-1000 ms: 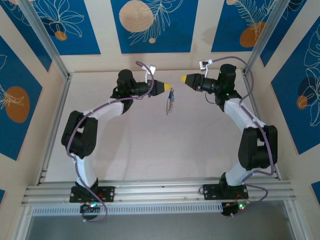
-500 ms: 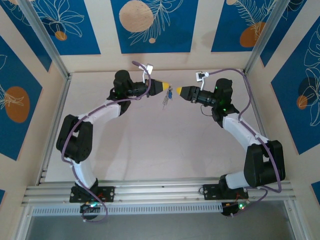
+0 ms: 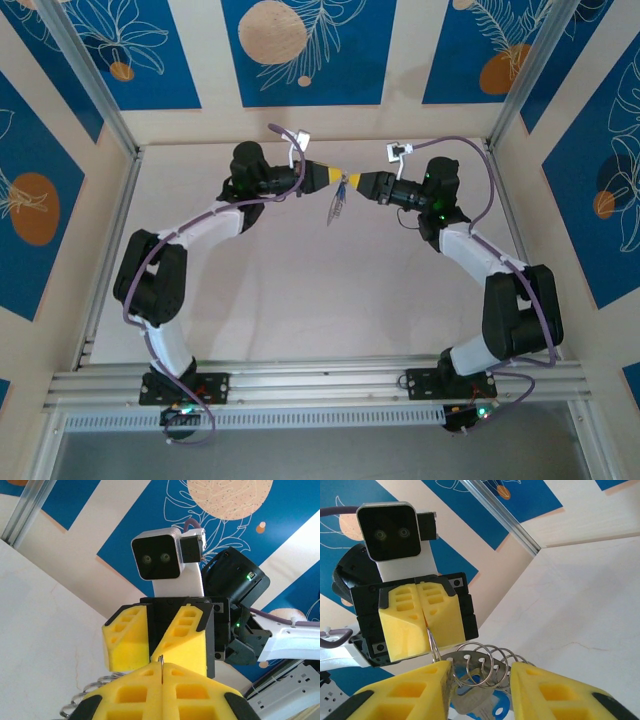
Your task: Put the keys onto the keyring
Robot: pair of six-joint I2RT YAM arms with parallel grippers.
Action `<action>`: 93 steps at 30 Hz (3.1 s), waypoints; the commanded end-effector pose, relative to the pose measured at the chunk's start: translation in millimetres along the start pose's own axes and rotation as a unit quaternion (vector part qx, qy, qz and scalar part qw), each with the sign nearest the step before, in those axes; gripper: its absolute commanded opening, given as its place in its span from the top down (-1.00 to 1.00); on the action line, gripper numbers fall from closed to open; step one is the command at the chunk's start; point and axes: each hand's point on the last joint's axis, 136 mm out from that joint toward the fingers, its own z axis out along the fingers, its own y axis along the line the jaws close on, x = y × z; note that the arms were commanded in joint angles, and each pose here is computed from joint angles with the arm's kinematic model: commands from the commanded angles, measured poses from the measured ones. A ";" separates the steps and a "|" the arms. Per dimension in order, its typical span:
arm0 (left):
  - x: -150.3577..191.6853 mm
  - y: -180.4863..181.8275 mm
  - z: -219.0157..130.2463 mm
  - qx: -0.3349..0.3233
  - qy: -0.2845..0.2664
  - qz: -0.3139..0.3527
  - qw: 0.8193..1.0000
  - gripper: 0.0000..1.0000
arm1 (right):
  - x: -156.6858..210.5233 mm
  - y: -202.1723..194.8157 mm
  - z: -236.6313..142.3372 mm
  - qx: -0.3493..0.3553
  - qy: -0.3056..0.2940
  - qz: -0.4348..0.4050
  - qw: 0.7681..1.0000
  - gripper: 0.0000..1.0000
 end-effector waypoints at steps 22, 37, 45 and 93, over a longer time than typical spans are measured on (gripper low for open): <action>-16.8 -27.6 6.1 0.024 -0.015 0.027 0.999 1.00 | 3.5 10.9 -7.2 -0.035 -0.002 0.009 0.999 0.64; -17.3 -28.8 5.6 0.024 -0.015 0.028 0.999 1.00 | 3.5 25.1 -13.6 -0.044 -0.016 0.002 0.999 0.40; -16.8 -28.8 5.9 0.024 -0.015 0.028 0.999 1.00 | 5.9 26.7 0.3 -0.056 -0.007 0.006 0.998 0.43; -43.6 -38.3 -2.7 0.035 -0.140 0.000 0.990 1.00 | 23.5 -1.5 7.7 -0.051 -0.019 0.064 0.996 0.51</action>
